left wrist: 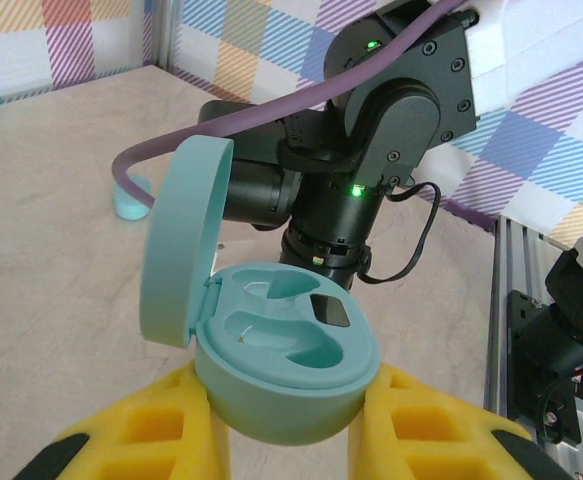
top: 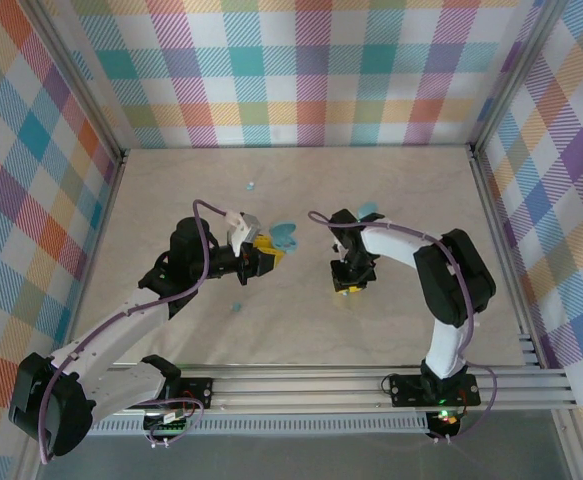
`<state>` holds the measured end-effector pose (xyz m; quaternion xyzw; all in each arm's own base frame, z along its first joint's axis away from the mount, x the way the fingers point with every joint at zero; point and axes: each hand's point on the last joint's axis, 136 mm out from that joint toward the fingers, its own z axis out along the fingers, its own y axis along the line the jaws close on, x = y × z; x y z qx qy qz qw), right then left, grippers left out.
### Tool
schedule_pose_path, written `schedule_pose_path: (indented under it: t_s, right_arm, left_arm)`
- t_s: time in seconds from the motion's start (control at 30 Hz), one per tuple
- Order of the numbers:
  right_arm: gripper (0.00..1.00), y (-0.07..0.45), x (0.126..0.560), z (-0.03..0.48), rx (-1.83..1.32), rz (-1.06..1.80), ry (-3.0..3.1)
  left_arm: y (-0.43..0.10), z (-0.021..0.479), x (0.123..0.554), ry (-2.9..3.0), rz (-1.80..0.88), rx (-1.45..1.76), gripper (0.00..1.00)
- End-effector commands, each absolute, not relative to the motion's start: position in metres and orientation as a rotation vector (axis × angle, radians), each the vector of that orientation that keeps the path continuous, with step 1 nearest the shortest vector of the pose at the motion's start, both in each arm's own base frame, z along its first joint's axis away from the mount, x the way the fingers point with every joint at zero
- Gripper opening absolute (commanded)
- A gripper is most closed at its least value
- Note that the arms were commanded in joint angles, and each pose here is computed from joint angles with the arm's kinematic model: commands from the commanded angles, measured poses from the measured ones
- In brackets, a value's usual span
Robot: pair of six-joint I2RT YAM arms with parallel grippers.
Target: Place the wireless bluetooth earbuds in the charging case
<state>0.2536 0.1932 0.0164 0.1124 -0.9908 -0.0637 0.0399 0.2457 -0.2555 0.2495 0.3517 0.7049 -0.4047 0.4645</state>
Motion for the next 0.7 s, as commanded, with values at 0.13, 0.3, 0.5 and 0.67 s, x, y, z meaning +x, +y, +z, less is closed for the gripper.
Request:
schedule_pose_path:
  t_s: [0.13, 0.3, 0.5, 0.67]
  right_arm:
    - [0.28, 0.194, 0.247, 0.023, 0.861, -0.058, -2.910]
    - [0.31, 0.194, 0.251, 0.024, 1.144, 0.025, -2.839]
    - [0.56, 0.197, 0.261, 0.037, 1.153, 0.021, -2.913]
    - [0.57, 0.197, 0.261, 0.064, 0.747, -0.143, -3.088]
  left_arm:
    - [-0.252, 0.253, 0.238, 1.708, -0.971, 0.891, 0.12]
    - [-0.249, 0.254, 0.234, 1.701, -0.958, 0.896, 0.13]
    - [-0.245, 0.255, 0.230, 1.701, -0.943, 0.901, 0.13]
    - [-0.242, 0.259, 0.227, 1.687, -0.930, 0.899, 0.13]
